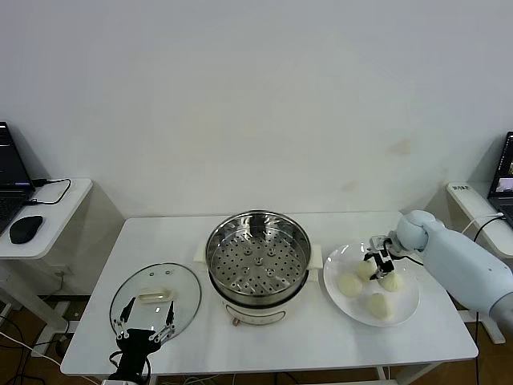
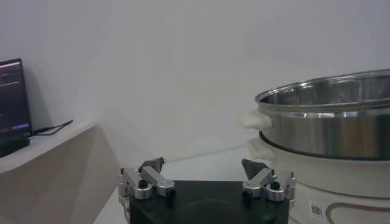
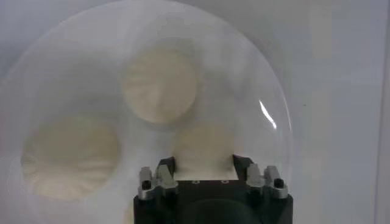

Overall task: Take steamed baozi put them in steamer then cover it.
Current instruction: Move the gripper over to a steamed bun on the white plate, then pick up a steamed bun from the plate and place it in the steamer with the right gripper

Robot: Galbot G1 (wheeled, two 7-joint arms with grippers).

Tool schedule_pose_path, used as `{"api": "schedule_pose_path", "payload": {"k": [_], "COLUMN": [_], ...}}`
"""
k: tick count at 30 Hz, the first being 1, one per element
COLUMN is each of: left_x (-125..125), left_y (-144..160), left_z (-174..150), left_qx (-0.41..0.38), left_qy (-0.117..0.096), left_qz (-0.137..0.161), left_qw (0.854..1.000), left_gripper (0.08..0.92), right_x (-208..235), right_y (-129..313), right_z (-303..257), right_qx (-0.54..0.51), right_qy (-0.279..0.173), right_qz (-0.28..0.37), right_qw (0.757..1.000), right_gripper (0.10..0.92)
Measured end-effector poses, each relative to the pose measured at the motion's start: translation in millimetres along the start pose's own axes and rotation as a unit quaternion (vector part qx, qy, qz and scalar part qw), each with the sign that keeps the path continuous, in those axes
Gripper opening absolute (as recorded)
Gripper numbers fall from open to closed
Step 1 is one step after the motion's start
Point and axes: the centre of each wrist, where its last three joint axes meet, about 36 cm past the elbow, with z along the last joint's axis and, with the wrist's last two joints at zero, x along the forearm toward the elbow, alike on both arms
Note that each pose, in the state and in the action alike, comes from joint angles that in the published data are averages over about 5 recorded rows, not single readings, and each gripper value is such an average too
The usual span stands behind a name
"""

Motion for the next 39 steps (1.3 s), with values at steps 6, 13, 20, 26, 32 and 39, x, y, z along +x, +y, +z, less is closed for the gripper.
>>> {"api": "schedule_pose_path", "payload": {"k": [6, 13, 20, 26, 32, 39], "left_x": [-0.3, -2.4, -5.5, -7.8, -10.0, -9.4], "left_y": [1.8, 1.3, 3.1, 6.6, 9.7, 12.3], "left_z": [-1.1, -2.7, -4.6, -4.2, -2.7, -1.4], "left_qx": [-0.004, -0.004, -0.004, -0.004, -0.002, 0.0], "left_qy": [-0.001, -0.003, -0.005, -0.004, -0.003, -0.001], "left_qz": [0.003, 0.009, 0.012, 0.012, 0.008, 0.003], "left_qw": [1.0, 1.0, 1.0, 1.0, 1.0, 1.0], "left_gripper": [0.823, 0.823, 0.823, 0.823, 0.823, 0.823], "right_x": [27.0, 85.4, 148.3, 185.2, 192.6, 174.3], "right_y": [-10.9, -38.9, -76.7, -102.1, -114.3, -115.0], "right_z": [-0.7, -12.3, -53.0, -112.6, -185.1, -251.1], "right_qx": [0.005, 0.021, 0.059, 0.114, 0.189, 0.278], "right_qy": [-0.004, -0.017, -0.044, -0.073, -0.096, -0.103], "right_qz": [0.012, 0.049, 0.095, 0.116, 0.11, 0.083], "right_qw": [1.0, 0.998, 0.993, 0.984, 0.971, 0.951], "right_gripper": [0.49, 0.492, 0.492, 0.492, 0.498, 0.517]}}
